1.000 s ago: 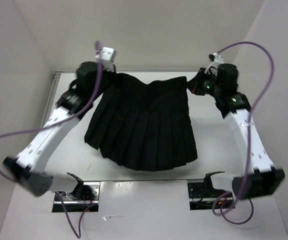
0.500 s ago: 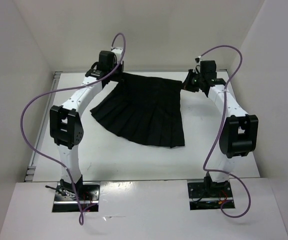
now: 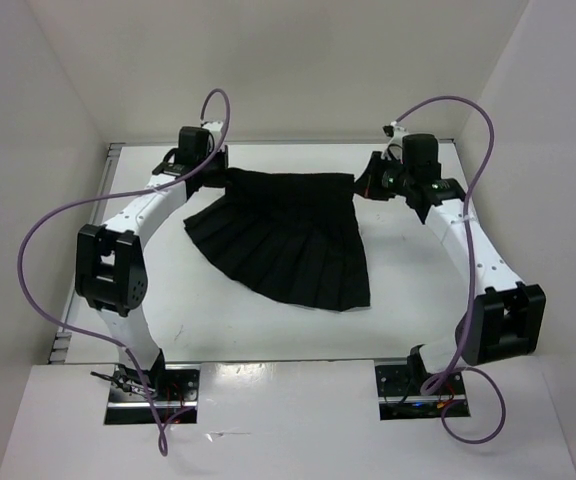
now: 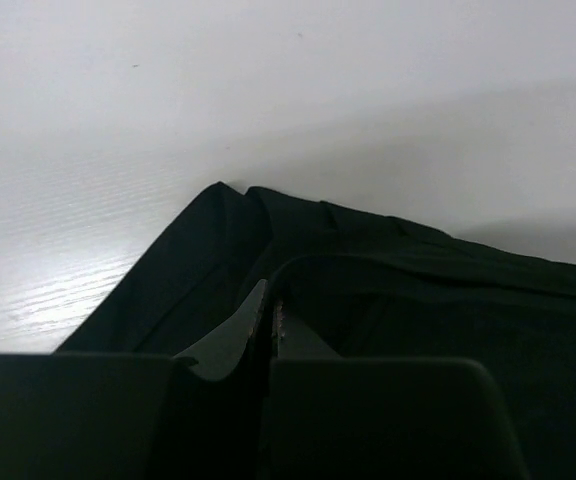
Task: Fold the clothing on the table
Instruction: Flatten the skirt out
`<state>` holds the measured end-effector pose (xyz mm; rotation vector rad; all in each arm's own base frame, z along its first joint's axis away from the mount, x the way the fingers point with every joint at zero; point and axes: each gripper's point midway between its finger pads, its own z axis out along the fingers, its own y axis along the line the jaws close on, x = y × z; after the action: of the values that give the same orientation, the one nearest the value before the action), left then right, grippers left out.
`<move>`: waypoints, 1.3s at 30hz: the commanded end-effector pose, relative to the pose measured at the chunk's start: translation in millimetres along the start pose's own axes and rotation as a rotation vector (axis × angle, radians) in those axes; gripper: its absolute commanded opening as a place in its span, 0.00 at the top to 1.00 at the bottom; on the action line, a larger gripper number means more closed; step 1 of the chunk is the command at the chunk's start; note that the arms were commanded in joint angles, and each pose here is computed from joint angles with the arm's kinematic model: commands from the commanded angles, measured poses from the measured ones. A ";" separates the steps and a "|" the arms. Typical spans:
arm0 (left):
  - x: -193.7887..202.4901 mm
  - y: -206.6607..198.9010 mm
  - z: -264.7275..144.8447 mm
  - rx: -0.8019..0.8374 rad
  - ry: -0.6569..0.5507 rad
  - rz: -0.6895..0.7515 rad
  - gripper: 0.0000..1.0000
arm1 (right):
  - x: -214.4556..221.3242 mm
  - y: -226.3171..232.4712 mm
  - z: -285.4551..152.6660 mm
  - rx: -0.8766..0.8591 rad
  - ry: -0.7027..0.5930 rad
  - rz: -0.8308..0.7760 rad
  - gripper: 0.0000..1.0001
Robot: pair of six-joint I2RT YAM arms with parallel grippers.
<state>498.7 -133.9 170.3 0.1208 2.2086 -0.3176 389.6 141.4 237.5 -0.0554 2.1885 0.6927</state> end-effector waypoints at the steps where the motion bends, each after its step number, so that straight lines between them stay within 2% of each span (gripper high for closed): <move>1: -67.4 -12.5 -47.9 0.071 -0.211 -0.012 1.00 | -43.9 9.8 -32.8 0.044 -0.148 -0.072 1.00; 4: -133.8 -22.3 -82.5 0.099 -0.357 -0.003 1.00 | -91.8 4.0 -34.0 0.133 -0.241 -0.095 1.00; 5: -128.9 -12.3 -66.8 0.075 -0.289 -0.004 1.00 | -104.2 0.5 -32.1 0.143 -0.251 -0.102 1.00; 6: -142.1 -15.2 -65.9 0.084 -0.290 0.008 1.00 | -114.8 -0.9 -27.7 0.155 -0.258 -0.102 1.00; 7: -178.8 -20.0 -69.1 0.091 -0.350 0.027 1.00 | -135.4 0.4 -20.8 0.161 -0.274 -0.104 1.00; 10: -198.3 -10.8 -65.3 0.072 -0.349 0.028 1.00 | -179.1 2.2 -27.8 0.196 -0.361 -0.124 1.00; 12: -228.8 -19.1 -95.0 0.109 -0.425 0.031 1.00 | -190.5 4.5 -31.5 0.202 -0.389 -0.138 1.00; 14: -235.9 -19.1 -103.2 0.124 -0.439 0.026 1.00 | -207.5 8.8 -47.7 0.206 -0.456 -0.159 1.00; 16: -238.6 -23.5 -117.6 0.135 -0.454 0.032 1.00 | -200.7 4.0 -48.0 0.223 -0.448 -0.163 1.00; 18: -222.6 -28.6 -113.1 0.173 -0.414 0.035 1.00 | -173.8 -4.0 -37.6 0.216 -0.379 -0.160 1.00; 19: -185.4 -23.8 -98.4 0.172 -0.328 0.016 1.00 | -158.1 -6.1 -32.5 0.201 -0.340 -0.155 1.00; 20: -178.4 -22.7 -93.9 0.177 -0.354 0.012 1.00 | -149.7 -6.6 -28.7 0.183 -0.337 -0.149 1.00; 21: -167.6 -34.0 -111.7 0.209 -0.370 -0.006 1.00 | -120.1 -12.9 -25.8 0.176 -0.291 -0.120 1.00; 22: -109.9 -25.3 -82.4 0.207 -0.268 -0.048 1.00 | -105.6 -11.9 -24.5 0.152 -0.265 -0.118 1.00; 25: -46.4 -39.1 -100.4 0.269 -0.191 -0.109 0.99 | -42.8 -9.5 -26.3 0.125 -0.143 -0.077 1.00; 26: 17.1 -41.4 -90.7 0.277 -0.061 -0.147 0.96 | -22.5 -3.5 -26.6 0.097 -0.090 -0.073 1.00; 27: 32.7 -54.5 -108.1 0.331 -0.046 -0.153 0.93 | 10.8 -6.3 -33.9 0.099 -0.007 -0.030 0.99; 30: 108.9 -77.8 -137.1 0.416 0.113 -0.213 0.81 | 79.3 11.3 -52.7 0.043 0.179 0.074 0.88; 31: 129.1 -87.8 -150.2 0.445 0.175 -0.236 0.74 | 83.0 26.6 -72.8 0.014 0.151 0.104 0.81; 32: 137.0 -87.7 -159.6 0.442 0.185 -0.251 0.62 | 90.9 31.5 -81.8 0.010 0.160 0.121 0.58; 33: 133.7 -91.3 -179.7 0.465 0.146 -0.237 0.53 | 96.0 31.7 -90.0 0.022 0.162 0.139 0.54; 34: 143.2 -91.0 -189.0 0.452 0.169 -0.240 0.39 | 98.5 34.4 -103.5 0.033 0.158 0.150 0.52; 35: 132.7 -91.1 -203.5 0.445 0.122 -0.226 0.34 | 90.3 38.3 -108.6 0.037 0.140 0.159 0.49; 36: 130.6 -88.7 -210.1 0.428 0.119 -0.208 0.32 | 84.9 41.6 -112.2 0.032 0.130 0.155 0.46; 37: 109.4 -88.3 -217.0 0.420 0.061 -0.159 0.28 | 71.5 47.7 -115.2 0.020 0.102 0.145 0.46; 39: 91.8 -86.0 -213.9 0.408 0.033 -0.128 0.26 | 57.2 46.1 -107.7 0.031 0.061 0.143 0.46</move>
<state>247.8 -163.6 212.1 0.1668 2.2222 -0.8776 253.6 135.5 257.8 0.0527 2.3023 0.7354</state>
